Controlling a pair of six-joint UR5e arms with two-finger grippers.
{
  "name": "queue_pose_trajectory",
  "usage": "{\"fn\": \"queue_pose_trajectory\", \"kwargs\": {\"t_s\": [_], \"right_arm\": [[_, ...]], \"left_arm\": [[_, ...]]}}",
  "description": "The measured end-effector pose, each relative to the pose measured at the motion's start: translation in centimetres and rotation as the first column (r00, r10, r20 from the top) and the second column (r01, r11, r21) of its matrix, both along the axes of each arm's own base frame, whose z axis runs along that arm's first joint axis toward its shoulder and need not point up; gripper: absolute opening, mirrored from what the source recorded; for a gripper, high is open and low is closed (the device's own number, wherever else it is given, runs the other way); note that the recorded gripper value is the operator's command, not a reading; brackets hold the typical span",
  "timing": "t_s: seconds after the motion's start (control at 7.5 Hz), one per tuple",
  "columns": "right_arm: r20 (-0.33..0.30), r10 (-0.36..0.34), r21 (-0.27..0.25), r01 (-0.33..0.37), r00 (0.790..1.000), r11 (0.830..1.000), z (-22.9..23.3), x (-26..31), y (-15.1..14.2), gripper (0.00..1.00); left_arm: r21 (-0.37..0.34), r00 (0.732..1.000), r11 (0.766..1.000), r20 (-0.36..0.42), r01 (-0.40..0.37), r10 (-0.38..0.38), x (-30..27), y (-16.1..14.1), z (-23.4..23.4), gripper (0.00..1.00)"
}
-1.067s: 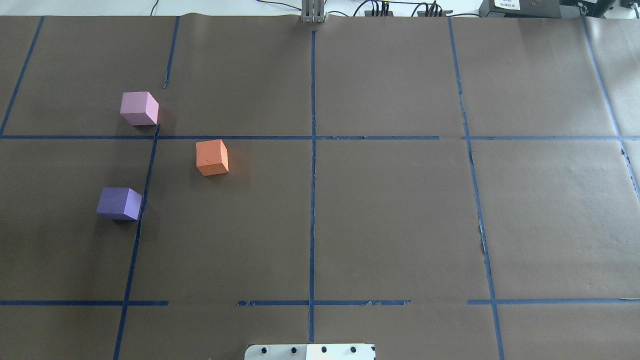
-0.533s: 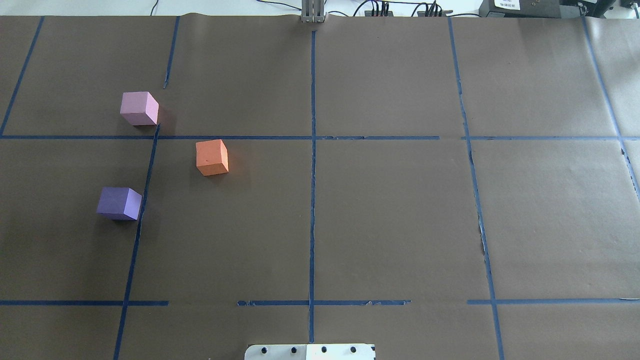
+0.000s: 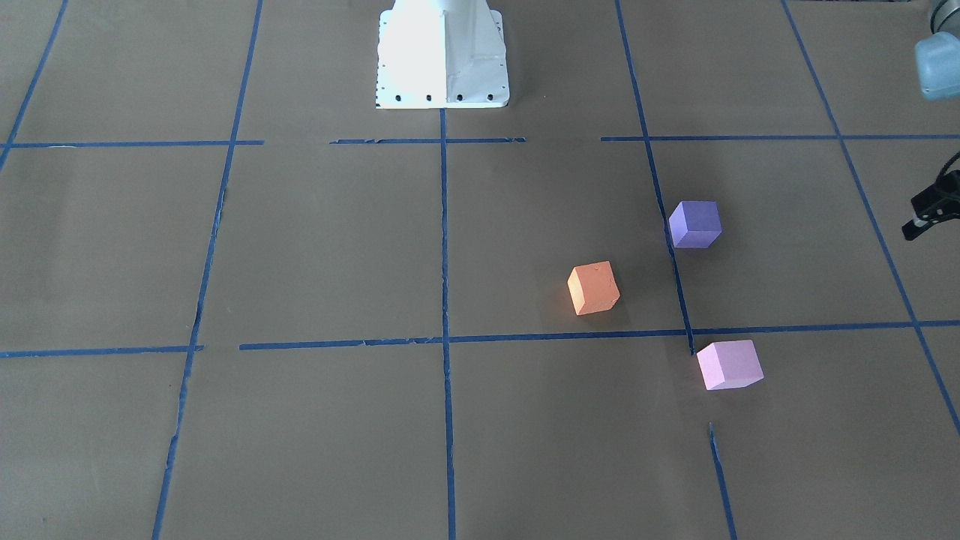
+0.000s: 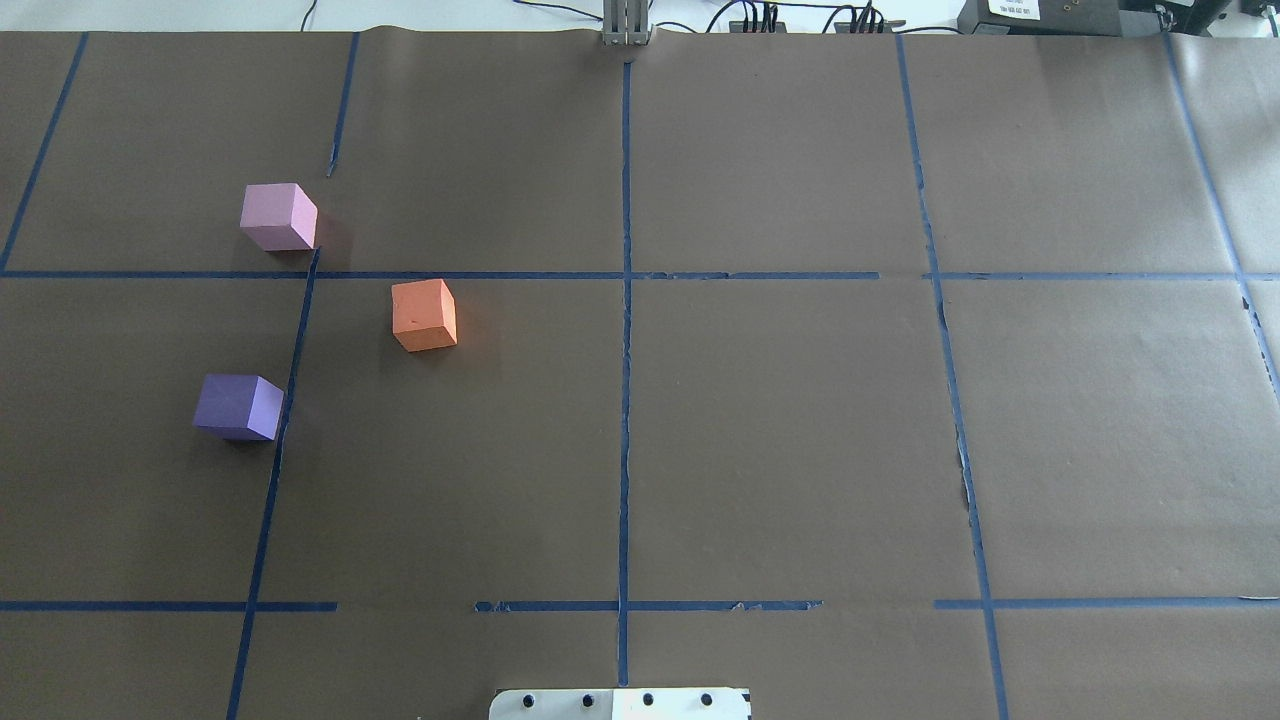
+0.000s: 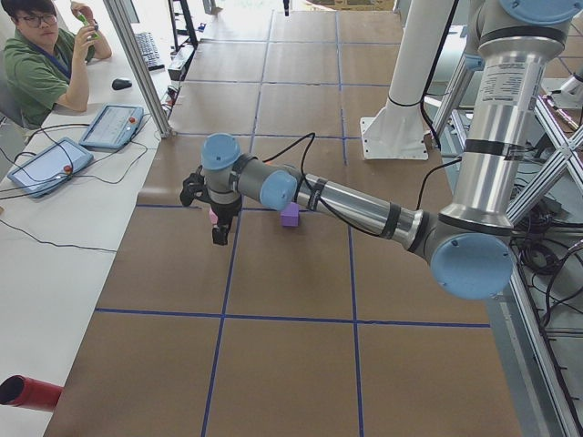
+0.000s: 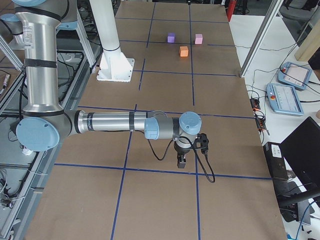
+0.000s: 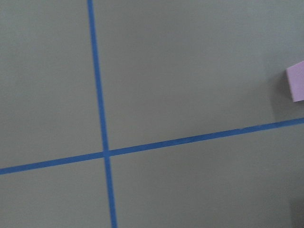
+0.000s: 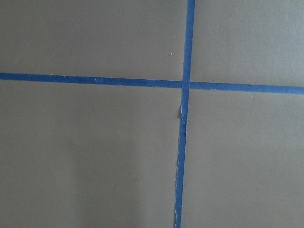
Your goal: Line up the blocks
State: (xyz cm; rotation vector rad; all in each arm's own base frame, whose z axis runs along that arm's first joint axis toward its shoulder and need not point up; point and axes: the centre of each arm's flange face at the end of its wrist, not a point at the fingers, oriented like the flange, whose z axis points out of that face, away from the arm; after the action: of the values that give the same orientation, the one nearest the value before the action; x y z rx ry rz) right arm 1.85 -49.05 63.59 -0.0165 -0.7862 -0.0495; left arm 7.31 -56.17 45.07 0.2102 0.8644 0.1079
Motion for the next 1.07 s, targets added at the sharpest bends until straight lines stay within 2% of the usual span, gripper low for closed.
{"fn": "queue_pose_trajectory", "kwargs": {"t_s": [0.27,0.53,0.8,1.07], "right_arm": [[0.0,0.0,0.001,0.0,1.0,1.0,0.0,0.0,0.0,1.0],[0.0,0.0,0.001,0.0,1.0,1.0,0.0,0.0,0.0,1.0],[0.001,0.0,0.0,0.0,1.0,1.0,0.0,0.0,0.0,1.0],[0.0,0.0,0.0,0.0,1.0,1.0,0.0,0.0,0.0,1.0]], "left_arm": [[-0.049,0.997,0.999,-0.07,0.008,-0.012,8.2,-0.6,-7.7,1.0],[-0.079,0.995,0.997,-0.099,0.013,-0.021,16.5,0.2,-14.0,1.0],[-0.098,0.995,0.995,-0.097,-0.006,-0.004,24.3,2.5,-17.0,1.0],[-0.112,0.997,0.993,-0.06,0.033,-0.04,31.5,5.0,-18.3,1.0]]}}
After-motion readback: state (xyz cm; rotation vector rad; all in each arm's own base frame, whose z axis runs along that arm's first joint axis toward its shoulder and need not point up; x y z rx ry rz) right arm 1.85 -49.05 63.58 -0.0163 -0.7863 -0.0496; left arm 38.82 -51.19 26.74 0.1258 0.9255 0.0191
